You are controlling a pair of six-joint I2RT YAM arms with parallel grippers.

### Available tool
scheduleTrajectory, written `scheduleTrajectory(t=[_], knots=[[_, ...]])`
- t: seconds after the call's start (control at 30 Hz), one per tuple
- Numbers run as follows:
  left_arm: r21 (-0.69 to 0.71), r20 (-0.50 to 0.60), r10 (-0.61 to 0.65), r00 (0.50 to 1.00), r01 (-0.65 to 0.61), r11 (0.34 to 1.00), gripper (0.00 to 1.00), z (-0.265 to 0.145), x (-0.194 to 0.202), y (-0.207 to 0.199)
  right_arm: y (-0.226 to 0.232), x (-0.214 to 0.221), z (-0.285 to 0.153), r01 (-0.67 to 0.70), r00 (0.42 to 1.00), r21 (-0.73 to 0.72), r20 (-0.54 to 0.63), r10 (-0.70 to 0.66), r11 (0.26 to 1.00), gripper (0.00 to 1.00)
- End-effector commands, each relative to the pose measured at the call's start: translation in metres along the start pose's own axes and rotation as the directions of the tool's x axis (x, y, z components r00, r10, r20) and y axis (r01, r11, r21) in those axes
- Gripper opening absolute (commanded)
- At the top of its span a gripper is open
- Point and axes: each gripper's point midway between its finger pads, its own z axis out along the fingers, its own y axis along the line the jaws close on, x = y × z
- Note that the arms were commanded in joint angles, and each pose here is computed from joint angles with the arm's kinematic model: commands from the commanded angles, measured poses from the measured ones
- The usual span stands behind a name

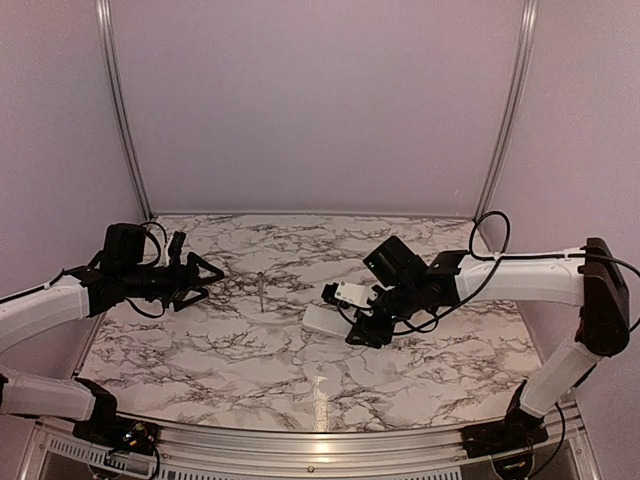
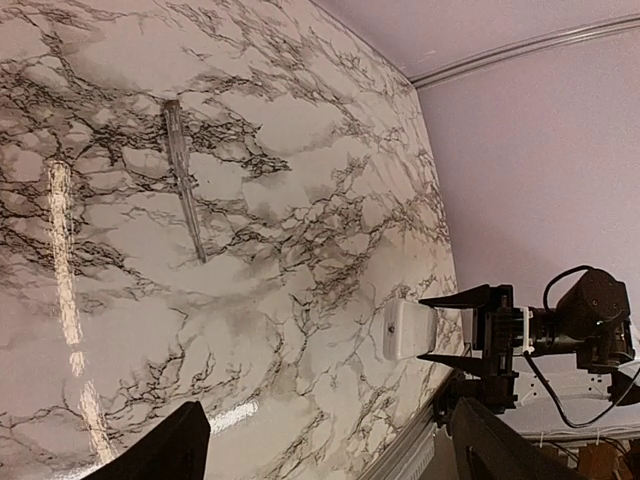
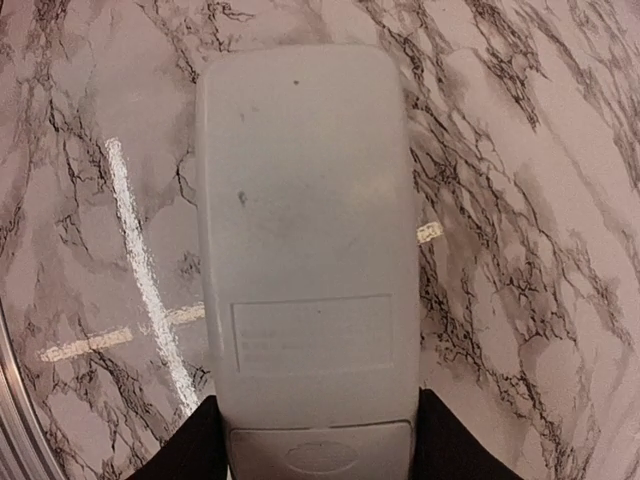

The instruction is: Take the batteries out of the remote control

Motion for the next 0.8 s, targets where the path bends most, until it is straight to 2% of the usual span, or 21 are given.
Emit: scheduleTrajectory(t=[0.0, 0.13, 0.27, 0.33, 0.53, 0.77], knots=[[0.124, -0.051, 0.021, 0.998, -0.015, 0.992, 0.88, 0.022, 0.005, -0.032, -0.005, -0.026, -0.022, -0.004, 0.998, 0.025, 0.055, 0.003, 1.000, 0.51], [0.171, -0.117, 0.051, 0.992, -0.030, 0.985, 0.85, 0.048, 0.017, -0.053, -0.007, -0.033, -0.028, 0.002, 0.998, 0.031, 0.063, -0.004, 1.000, 0.52], [0.224, -0.190, 0.071, 0.979, -0.027, 0.974, 0.69, 0.074, 0.029, -0.070, -0.007, -0.038, -0.033, -0.002, 0.997, 0.030, 0.075, -0.001, 1.000, 0.52], [0.255, -0.216, 0.077, 0.973, -0.020, 0.967, 0.65, 0.084, 0.035, -0.078, -0.006, -0.040, -0.037, -0.007, 0.996, 0.027, 0.088, 0.005, 1.000, 0.52], [0.319, -0.308, 0.116, 0.944, -0.012, 0.948, 0.64, 0.112, 0.056, -0.099, -0.001, -0.048, -0.049, -0.016, 0.991, 0.009, 0.135, 0.014, 1.000, 0.52], [0.394, -0.363, 0.144, 0.921, 0.012, 0.919, 0.63, 0.129, 0.067, -0.120, 0.003, -0.050, -0.054, -0.002, 0.987, -0.006, 0.161, 0.003, 1.000, 0.52]])
